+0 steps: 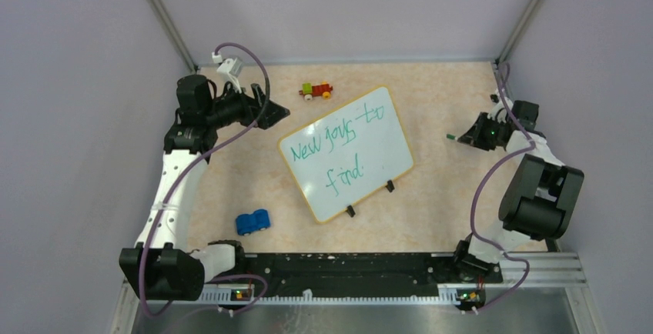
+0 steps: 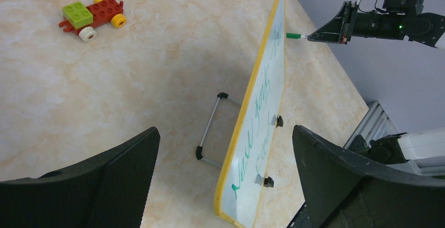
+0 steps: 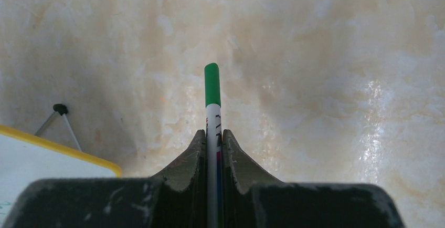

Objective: Write a sentence on the whiteboard
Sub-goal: Put down the whiteboard marker at the center of the board, then reset both arms

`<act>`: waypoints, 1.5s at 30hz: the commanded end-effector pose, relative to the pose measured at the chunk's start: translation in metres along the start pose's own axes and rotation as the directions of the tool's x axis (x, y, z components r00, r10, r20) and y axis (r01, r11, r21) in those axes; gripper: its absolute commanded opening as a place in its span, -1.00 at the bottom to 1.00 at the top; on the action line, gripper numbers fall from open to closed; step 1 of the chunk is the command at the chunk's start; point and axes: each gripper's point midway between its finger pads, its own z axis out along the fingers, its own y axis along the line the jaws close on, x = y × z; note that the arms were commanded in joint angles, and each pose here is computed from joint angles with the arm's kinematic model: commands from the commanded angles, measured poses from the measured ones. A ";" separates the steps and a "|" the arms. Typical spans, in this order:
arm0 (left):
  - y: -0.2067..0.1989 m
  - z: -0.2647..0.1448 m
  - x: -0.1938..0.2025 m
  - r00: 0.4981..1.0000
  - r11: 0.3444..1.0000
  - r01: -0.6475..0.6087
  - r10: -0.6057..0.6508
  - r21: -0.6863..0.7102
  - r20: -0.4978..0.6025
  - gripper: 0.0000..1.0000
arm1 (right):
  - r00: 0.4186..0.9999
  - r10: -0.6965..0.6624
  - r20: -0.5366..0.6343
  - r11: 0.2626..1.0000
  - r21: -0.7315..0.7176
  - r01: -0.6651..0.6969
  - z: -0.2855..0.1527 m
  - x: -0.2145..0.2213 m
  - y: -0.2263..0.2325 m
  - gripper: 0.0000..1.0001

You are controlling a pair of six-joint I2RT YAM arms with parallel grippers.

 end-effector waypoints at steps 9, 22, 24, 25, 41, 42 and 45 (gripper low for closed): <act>0.007 0.000 -0.002 0.999 0.999 -0.039 0.039 -0.023 0.003 0.97 | 0.988 -0.082 -0.128 0.995 0.044 0.088 0.014 0.031 -0.025 -0.66; 0.019 -0.003 0.001 1.000 0.999 -0.028 0.027 -0.044 -0.006 0.97 | 0.975 -0.120 -0.187 0.992 0.019 0.125 0.007 0.048 -0.022 -0.38; 0.020 -0.003 0.003 1.000 0.999 -0.019 0.018 -0.047 -0.022 0.97 | 0.975 -0.127 -0.182 0.991 0.015 0.131 0.005 0.045 -0.020 -0.36; 0.020 -0.003 0.004 0.999 0.999 -0.019 0.018 -0.045 -0.031 0.97 | 0.975 -0.132 -0.179 0.991 0.011 0.136 0.003 0.043 -0.019 -0.34; 0.112 -0.012 -0.046 0.967 0.930 -0.192 0.125 -0.315 -0.220 0.98 | 0.940 -0.328 0.098 0.930 -0.140 0.339 -0.069 -0.089 0.073 0.61; 0.122 -0.014 -0.052 0.965 0.912 -0.214 0.140 -0.351 -0.223 0.97 | 0.931 -0.343 0.123 0.923 -0.141 0.359 -0.074 -0.100 0.079 0.62; 0.149 -0.019 -0.061 0.959 0.866 -0.244 0.148 -0.436 -0.243 0.98 | 0.904 -0.389 0.176 0.900 -0.136 0.414 -0.088 -0.129 0.092 0.63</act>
